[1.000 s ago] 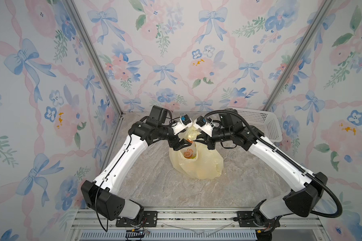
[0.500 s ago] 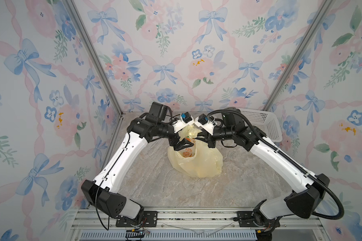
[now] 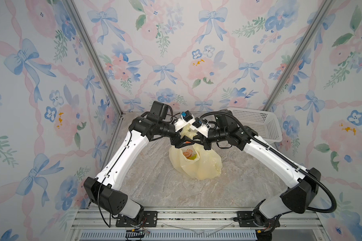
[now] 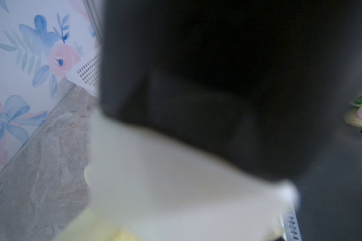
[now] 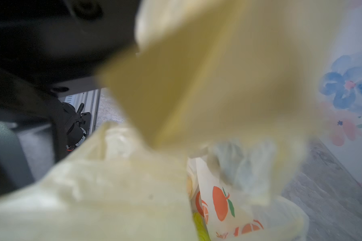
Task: Place the pears into plastic bags & tie knots
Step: Tie the plastic bag at the center of the board.
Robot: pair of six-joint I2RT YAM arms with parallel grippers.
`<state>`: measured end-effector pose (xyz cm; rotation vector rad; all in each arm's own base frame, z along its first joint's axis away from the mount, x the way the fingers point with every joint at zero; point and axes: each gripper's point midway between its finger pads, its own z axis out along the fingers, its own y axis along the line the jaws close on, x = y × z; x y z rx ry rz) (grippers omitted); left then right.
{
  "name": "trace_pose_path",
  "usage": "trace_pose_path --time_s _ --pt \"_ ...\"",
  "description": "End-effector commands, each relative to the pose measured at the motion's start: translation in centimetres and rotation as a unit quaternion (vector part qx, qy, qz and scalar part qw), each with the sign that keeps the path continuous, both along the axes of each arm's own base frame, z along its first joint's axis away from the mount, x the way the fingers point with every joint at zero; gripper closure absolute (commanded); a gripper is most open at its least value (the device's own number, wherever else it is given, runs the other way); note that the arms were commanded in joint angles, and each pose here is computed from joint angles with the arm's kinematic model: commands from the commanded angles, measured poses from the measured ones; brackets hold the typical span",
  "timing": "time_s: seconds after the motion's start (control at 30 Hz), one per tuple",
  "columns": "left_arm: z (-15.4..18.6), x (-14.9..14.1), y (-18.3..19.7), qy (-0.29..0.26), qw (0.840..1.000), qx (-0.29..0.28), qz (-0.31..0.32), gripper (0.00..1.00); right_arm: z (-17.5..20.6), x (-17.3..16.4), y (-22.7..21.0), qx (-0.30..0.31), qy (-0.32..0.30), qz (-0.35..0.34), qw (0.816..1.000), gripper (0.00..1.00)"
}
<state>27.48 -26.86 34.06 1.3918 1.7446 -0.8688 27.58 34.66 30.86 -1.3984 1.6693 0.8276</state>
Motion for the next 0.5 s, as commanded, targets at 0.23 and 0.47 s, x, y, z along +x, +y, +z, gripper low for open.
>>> trace_pose_path --time_s 0.23,0.47 --pt "-1.5 -0.8 -0.4 0.016 0.999 0.002 -0.027 0.66 0.3 -0.9 -0.1 -0.005 -0.021 0.002 1.000 0.72" --pt "-1.5 -0.8 -0.4 0.017 0.999 0.001 -0.029 0.69 2.4 -1.5 -3.2 0.032 -0.003 -0.025 0.999 0.37"
